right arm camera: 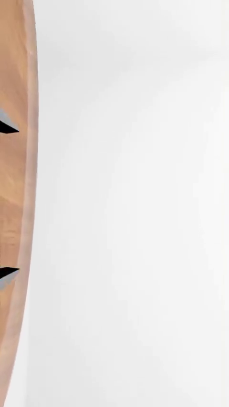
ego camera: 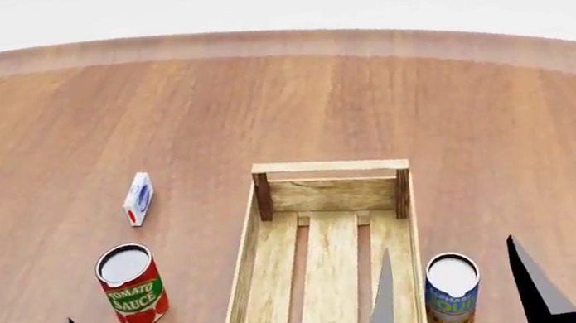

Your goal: Pick up the butter and put it in the tray.

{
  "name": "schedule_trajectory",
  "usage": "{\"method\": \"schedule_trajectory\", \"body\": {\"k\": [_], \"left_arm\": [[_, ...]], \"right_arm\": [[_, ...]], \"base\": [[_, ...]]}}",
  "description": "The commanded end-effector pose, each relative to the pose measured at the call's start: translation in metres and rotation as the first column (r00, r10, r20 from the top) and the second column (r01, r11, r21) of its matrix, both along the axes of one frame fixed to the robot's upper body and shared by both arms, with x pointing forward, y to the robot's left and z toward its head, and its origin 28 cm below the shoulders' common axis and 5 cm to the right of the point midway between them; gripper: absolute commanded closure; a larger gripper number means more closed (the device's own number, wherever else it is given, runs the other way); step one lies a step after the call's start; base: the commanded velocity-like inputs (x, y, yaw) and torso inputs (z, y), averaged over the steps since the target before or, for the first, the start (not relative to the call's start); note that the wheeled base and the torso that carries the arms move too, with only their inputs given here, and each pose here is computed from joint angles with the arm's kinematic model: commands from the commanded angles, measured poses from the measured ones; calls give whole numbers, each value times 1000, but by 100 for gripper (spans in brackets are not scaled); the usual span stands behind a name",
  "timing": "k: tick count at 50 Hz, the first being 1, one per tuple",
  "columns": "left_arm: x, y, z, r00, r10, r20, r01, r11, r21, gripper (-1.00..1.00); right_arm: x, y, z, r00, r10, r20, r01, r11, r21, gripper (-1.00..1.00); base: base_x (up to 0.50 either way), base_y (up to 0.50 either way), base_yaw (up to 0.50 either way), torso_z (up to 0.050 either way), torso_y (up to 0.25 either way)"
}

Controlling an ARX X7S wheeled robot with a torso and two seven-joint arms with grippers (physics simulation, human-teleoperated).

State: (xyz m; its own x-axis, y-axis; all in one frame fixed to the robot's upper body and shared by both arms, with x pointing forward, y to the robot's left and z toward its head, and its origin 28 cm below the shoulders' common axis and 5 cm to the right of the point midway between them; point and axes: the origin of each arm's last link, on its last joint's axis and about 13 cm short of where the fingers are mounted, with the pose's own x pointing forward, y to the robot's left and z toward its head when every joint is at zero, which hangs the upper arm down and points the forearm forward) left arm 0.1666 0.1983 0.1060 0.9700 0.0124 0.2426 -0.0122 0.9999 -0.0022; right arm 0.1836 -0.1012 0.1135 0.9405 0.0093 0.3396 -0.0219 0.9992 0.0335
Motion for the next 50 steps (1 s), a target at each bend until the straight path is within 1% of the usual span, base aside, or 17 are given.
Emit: {"method": "schedule_trajectory", "body": {"k": [1,3,5,8,11,14,17,19,20,22,25,29,38,39,41,46,50], "left_arm": [[2,2,3,1000,-2,6,2,1000,-15,-100],[1,2,3,1000,-4,9,4,1000,-13,-100],[1,2,3,1000,-3,8,3,1000,-11,-100],[1,2,3,1000,-2,6,2,1000,-13,-100],[1,2,4,1000,-3,7,3,1000,-14,-100],[1,2,4,1000,-3,8,4,1000,-13,-100],[1,1,3,1000,-4,8,4,1000,-11,-100],[1,1,3,1000,-4,8,4,1000,-10,-100],[1,1,3,1000,-5,9,5,1000,-10,-100],[1,1,3,1000,-5,10,6,1000,-10,-100],[1,1,2,1000,-4,6,4,1000,-10,-100],[1,0,2,1000,-9,6,9,1000,-5,-100],[0,0,3,1000,-12,7,12,1000,-4,-100],[0,0,2,1000,-11,8,11,1000,-4,-100],[0,0,3,1000,-11,8,11,1000,-4,-100],[0,0,3,1000,-14,5,14,1000,-6,-100],[-1,0,4,1000,-14,8,14,1000,-8,-100]], "right_arm": [[-6,-6,13,994,112,0,-112,993,-27,-100],[-13,-8,14,977,212,6,-212,977,-8,-100],[-21,-13,7,971,233,-46,-236,969,-67,-100],[-31,-18,5,955,291,-53,-294,955,-46,-100],[-41,-28,3,954,290,-71,-295,953,-67,-100],[-48,-33,5,942,326,-76,-330,942,-55,-100],[-56,-38,4,927,348,-137,-366,920,-141,-100],[-61,-42,4,915,380,-132,-393,915,-92,-100],[-66,-46,4,909,386,-157,-405,908,-109,-100],[-70,-49,3,896,411,-169,-429,899,-90,-100],[-78,-56,2,885,414,-211,-444,889,-117,-100],[-86,-65,2,871,432,-232,-465,879,-106,-100],[-93,-82,0,867,393,-305,-450,882,-141,-100],[-95,-85,1,868,375,-325,-443,880,-171,-100],[-94,-89,0,874,346,-341,-423,887,-184,-100],[-96,-98,4,857,350,-377,-445,873,-201,-100],[-95,-104,8,830,364,-423,-481,851,-212,-100]], "base": [[0,0,0,0,0],[0,0,0,0,0],[0,0,0,0,0],[0,0,0,0,0],[0,0,0,0,0],[0,0,0,0,0],[0,0,0,0,0],[0,0,0,0,0],[0,0,0,0,0],[0,0,0,0,0],[0,0,0,0,0],[0,0,0,0,0],[0,0,0,0,0],[0,0,0,0,0],[0,0,0,0,0],[0,0,0,0,0],[0,0,0,0,0]]}}
